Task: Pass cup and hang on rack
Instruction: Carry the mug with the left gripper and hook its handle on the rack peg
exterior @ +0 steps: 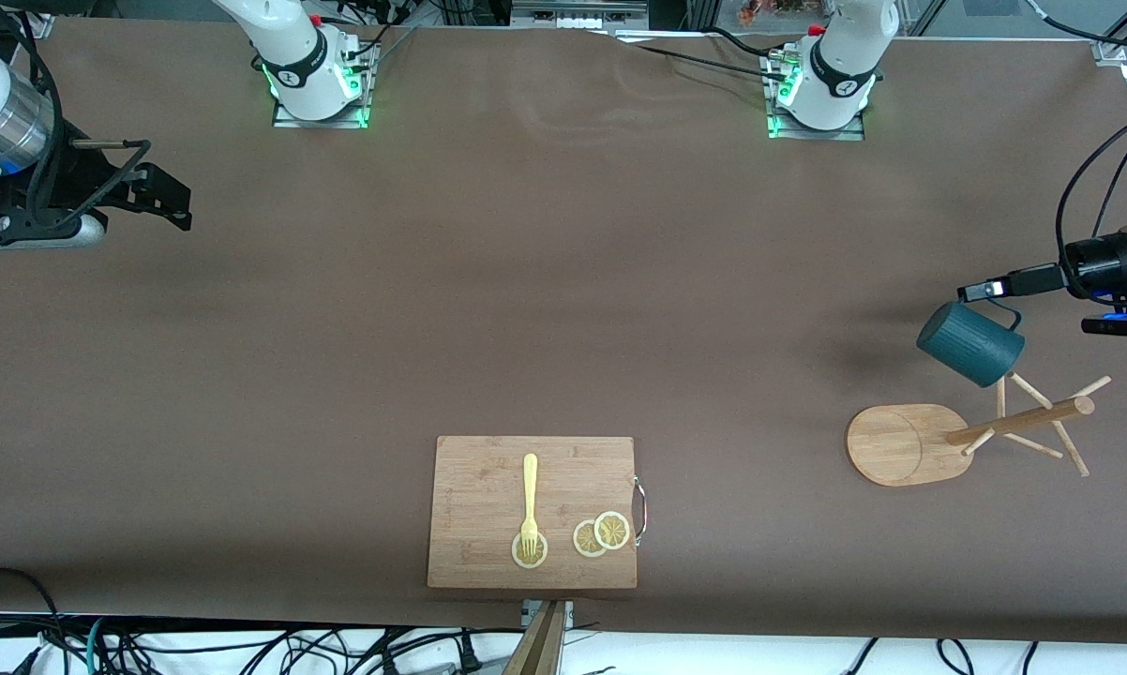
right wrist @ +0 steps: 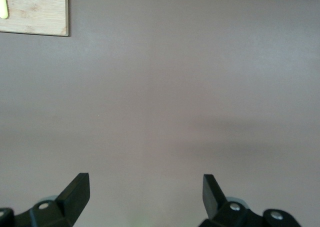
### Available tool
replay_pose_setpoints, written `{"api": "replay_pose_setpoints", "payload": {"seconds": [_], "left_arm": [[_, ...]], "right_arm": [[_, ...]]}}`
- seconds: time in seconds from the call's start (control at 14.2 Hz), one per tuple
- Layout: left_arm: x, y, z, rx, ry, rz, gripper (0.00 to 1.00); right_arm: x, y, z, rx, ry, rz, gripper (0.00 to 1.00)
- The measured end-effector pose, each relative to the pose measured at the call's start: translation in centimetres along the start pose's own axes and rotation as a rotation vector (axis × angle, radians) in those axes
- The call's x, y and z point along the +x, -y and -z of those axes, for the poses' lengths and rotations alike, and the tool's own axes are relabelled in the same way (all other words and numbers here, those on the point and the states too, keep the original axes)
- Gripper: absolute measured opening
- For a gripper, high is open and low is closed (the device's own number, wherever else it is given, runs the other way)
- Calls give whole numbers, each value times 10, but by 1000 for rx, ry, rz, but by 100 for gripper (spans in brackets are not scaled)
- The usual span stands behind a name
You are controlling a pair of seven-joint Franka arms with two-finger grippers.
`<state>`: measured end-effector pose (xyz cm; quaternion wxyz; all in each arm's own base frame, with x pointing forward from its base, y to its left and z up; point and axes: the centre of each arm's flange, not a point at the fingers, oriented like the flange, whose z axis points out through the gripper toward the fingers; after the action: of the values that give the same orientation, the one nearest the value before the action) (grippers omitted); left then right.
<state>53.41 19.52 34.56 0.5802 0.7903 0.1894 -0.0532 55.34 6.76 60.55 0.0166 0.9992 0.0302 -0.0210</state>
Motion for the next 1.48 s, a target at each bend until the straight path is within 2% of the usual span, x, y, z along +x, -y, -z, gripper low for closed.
{"api": "replay_pose_setpoints", "payload": {"seconds": [0.42, 0.92, 1.48], "left_arm": [[27, 16, 15, -107, -5, 15, 21], [54, 53, 43, -183, 10, 11, 21], [64, 85, 42, -267, 8, -13, 21]], "right_arm": [[0, 0, 0, 0, 0, 0, 100], [0, 0, 0, 0, 0, 0, 100], [0, 0, 0, 0, 0, 0, 100]]}}
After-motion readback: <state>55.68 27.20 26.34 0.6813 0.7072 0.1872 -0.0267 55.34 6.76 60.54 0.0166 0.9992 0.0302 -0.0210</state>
